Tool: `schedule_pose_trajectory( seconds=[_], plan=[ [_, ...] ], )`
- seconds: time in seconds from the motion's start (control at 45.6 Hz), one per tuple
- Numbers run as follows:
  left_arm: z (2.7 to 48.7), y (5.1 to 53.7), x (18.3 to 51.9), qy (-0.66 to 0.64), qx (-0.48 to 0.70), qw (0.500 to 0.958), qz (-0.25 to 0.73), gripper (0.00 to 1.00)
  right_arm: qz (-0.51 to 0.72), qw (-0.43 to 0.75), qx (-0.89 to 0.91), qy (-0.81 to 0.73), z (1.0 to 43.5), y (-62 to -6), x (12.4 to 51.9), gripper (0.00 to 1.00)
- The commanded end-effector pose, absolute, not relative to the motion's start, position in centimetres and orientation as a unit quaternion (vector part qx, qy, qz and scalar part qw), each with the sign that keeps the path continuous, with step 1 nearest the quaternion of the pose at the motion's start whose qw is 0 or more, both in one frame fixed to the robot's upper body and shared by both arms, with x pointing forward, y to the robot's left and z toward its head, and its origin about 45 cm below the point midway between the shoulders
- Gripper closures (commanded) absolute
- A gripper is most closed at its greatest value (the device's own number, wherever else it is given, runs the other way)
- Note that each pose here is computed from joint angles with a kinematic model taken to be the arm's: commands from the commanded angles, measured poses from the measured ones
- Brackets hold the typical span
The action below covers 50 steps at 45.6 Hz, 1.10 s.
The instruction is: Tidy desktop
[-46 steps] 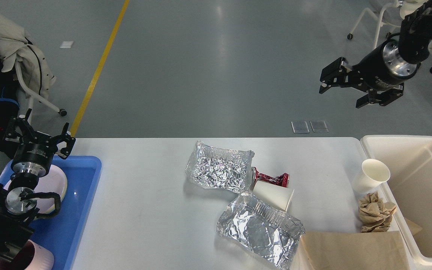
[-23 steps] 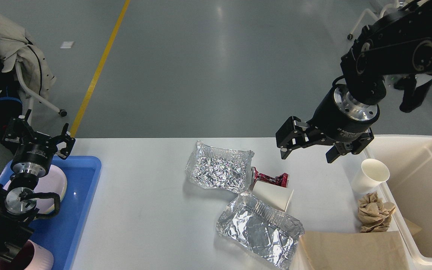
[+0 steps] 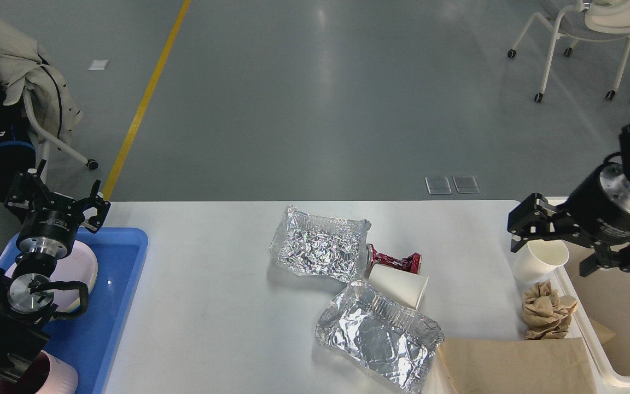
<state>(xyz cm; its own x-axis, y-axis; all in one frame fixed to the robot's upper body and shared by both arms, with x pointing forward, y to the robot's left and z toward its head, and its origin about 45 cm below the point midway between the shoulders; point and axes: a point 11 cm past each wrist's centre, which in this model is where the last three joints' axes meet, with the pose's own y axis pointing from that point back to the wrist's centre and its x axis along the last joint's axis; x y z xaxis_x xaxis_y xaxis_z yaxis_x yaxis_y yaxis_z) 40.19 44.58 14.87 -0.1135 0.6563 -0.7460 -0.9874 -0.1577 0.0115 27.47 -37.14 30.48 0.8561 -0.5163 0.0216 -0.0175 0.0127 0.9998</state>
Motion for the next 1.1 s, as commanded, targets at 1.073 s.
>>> schedule_pose_trajectory(
  seconds=[1.073],
  plan=[
    [14.9, 44.6, 40.2, 0.269, -0.308, 0.591, 0.696, 0.02, -0.435, 0.607, 0.577, -0.331, 11.9, -34.0, 15.2, 0.00]
  ],
)
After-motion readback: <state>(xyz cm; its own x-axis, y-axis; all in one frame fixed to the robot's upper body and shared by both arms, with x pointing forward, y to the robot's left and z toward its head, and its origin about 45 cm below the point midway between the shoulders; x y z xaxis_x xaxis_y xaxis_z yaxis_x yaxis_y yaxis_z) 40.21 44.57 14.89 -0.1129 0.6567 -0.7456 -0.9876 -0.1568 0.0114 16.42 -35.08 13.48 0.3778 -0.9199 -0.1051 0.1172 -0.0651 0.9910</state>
